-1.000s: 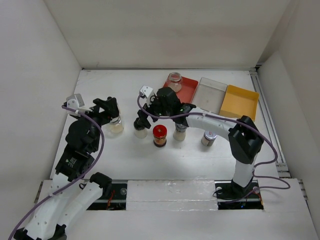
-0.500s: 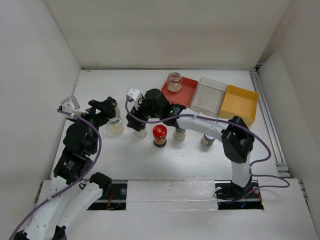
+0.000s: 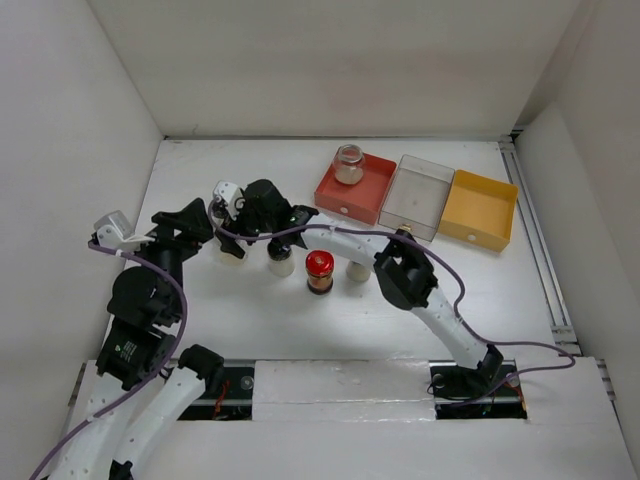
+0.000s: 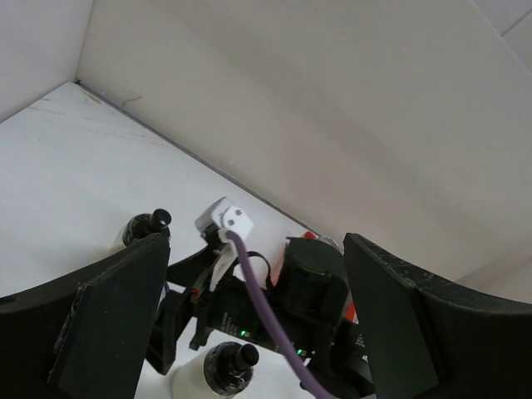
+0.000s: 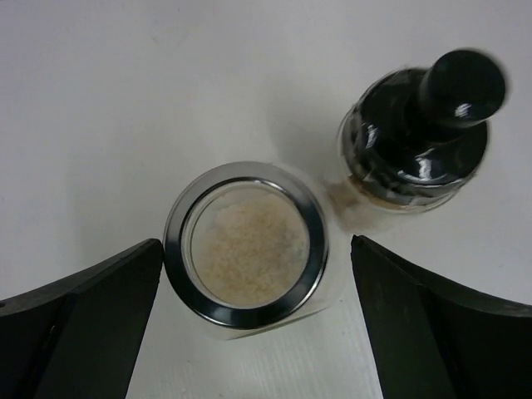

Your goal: Organize the condiment bottles

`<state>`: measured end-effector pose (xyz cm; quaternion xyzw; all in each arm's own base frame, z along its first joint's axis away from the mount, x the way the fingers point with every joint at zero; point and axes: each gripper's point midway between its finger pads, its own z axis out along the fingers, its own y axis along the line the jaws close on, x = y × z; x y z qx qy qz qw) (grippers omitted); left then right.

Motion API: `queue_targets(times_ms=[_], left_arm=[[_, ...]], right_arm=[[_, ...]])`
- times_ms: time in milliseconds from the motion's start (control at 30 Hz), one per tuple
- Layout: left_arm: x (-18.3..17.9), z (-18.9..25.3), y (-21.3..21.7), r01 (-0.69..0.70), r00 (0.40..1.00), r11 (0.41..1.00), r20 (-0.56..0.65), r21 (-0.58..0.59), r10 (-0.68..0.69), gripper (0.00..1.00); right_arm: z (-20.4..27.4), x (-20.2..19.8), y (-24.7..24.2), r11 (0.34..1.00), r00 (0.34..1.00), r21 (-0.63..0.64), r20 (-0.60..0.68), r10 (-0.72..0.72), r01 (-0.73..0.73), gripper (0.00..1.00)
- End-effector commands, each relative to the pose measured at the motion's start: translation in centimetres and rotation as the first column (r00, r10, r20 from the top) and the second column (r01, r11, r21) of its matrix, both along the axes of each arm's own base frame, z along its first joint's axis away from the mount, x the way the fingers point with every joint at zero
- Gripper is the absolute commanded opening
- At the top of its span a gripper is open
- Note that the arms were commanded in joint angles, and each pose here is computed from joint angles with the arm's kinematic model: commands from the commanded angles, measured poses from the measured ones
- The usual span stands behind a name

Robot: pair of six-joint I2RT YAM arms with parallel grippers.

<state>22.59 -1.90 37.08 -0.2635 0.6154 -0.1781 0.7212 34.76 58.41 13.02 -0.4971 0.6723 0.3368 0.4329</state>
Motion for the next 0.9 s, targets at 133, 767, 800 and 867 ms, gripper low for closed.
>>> queue_targets(times_ms=[133,767,800,867], left_arm=[[0.8,0.1,-0.9,0.029,1.0,0.999,0.001,0.019,-0.029,0.82],[0.1,0.9,0.0,-0.002,1.0,1.0,0.025,0.011,0.002,0.82],[-0.1,1.0,0.4,-0.015,0.999,1.0,0.034,0.004,0.014,0.81],[-0.3,0.8,0.5,-0.015,0.999,1.0,0.043,-0.001,0.015,0.81]], right_arm=[[1.6,-1.6,1.8,0.999,0.999,0.016,0.015,0.041,-0.041,1.0],[20.3,-3.5,-1.6,0.883,0.98,0.456,0.2,0.021,-0.112,0.54],[21.4,-3.3,-2.3,0.874,0.98,0.471,0.199,0.025,-0.118,0.54],[26.2,-1.3,-5.6,0.823,0.976,0.553,0.216,0.005,-0.126,0.53]])
